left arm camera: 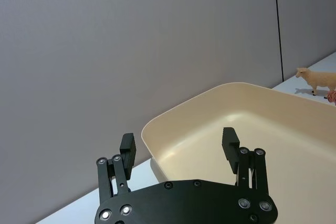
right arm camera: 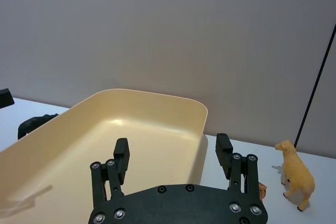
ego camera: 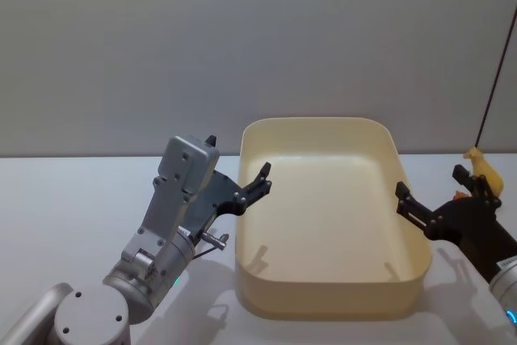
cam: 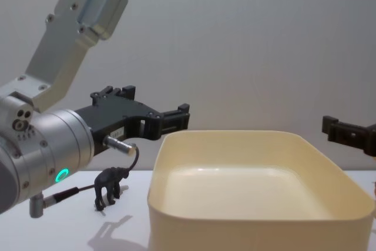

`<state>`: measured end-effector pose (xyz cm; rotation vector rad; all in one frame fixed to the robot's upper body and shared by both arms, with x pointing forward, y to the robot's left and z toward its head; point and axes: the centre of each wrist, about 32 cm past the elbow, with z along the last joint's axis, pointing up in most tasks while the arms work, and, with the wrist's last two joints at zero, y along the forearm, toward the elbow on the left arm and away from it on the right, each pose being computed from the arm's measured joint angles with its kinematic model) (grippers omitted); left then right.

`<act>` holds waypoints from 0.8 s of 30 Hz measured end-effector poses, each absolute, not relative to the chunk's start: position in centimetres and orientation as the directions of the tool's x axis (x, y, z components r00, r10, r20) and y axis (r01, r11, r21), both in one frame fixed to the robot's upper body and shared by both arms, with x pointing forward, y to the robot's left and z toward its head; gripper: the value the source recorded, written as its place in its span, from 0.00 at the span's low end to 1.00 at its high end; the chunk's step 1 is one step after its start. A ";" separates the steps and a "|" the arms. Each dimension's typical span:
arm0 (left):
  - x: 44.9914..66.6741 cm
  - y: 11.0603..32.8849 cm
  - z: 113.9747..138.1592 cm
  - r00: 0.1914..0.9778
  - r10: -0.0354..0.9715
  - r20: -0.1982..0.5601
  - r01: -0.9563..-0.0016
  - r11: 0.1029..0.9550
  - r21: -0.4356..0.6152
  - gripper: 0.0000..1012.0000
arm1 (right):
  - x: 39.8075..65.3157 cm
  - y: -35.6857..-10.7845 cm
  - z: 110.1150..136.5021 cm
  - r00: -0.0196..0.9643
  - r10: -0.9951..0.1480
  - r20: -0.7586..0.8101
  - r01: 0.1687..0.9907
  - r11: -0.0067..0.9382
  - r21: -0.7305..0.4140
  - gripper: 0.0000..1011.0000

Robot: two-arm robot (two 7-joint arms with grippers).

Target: Pick up the toy alternately with two hands and place it into the central storage box.

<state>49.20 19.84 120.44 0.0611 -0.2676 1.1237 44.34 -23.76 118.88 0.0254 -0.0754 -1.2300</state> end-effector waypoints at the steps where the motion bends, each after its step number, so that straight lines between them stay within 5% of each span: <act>1: 49.2 19.8 120.4 0.404 0.882 0.242 -0.897 0.434 -0.086 0.99 | 44.3 -23.8 118.9 0.331 -0.942 0.044 0.941 0.334 0.060 0.99; 24: 49.2 19.8 120.4 0.404 0.882 0.242 -0.897 0.434 -0.086 0.99 | 43.6 -28.6 119.1 0.248 -0.968 0.032 0.969 0.247 -0.015 0.99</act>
